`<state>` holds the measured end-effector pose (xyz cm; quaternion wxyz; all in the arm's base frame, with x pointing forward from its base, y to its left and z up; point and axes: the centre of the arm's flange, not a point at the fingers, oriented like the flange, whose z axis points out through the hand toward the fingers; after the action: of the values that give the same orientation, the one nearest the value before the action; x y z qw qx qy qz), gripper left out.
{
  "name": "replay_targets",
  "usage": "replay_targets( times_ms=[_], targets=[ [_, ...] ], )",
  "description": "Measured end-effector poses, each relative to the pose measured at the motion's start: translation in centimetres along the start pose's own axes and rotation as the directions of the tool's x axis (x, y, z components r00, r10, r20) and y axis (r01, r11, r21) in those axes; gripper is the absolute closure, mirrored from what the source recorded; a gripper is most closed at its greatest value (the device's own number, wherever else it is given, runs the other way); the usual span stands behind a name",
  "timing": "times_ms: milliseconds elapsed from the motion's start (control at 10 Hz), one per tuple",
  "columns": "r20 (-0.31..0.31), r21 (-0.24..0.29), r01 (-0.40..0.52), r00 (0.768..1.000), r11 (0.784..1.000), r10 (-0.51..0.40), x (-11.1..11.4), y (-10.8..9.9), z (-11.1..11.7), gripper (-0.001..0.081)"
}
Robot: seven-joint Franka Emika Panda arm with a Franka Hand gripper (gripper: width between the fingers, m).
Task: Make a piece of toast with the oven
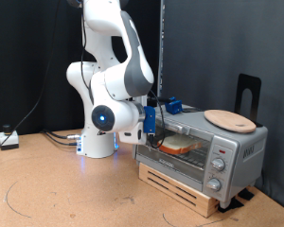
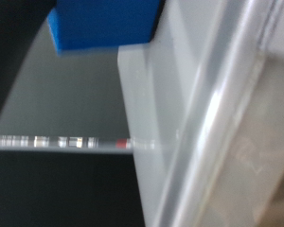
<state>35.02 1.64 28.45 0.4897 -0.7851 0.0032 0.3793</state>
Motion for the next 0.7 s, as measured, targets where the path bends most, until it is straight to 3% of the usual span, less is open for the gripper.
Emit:
replay_targets(
  times_ms=[200, 400, 700],
  targets=[
    [-0.051, 0.068, -0.031, 0.998, 0.997, 0.035, -0.9, -0.1, 0.4, -0.0001],
    [-0.059, 0.085, -0.035, 0.997, 0.996, 0.041, -2.1, -0.1, 0.1, -0.0001],
    [-0.113, 0.005, -0.081, 0.99, 0.997, 0.081, -4.1, 1.4, -2.7, -0.0001]
  ],
)
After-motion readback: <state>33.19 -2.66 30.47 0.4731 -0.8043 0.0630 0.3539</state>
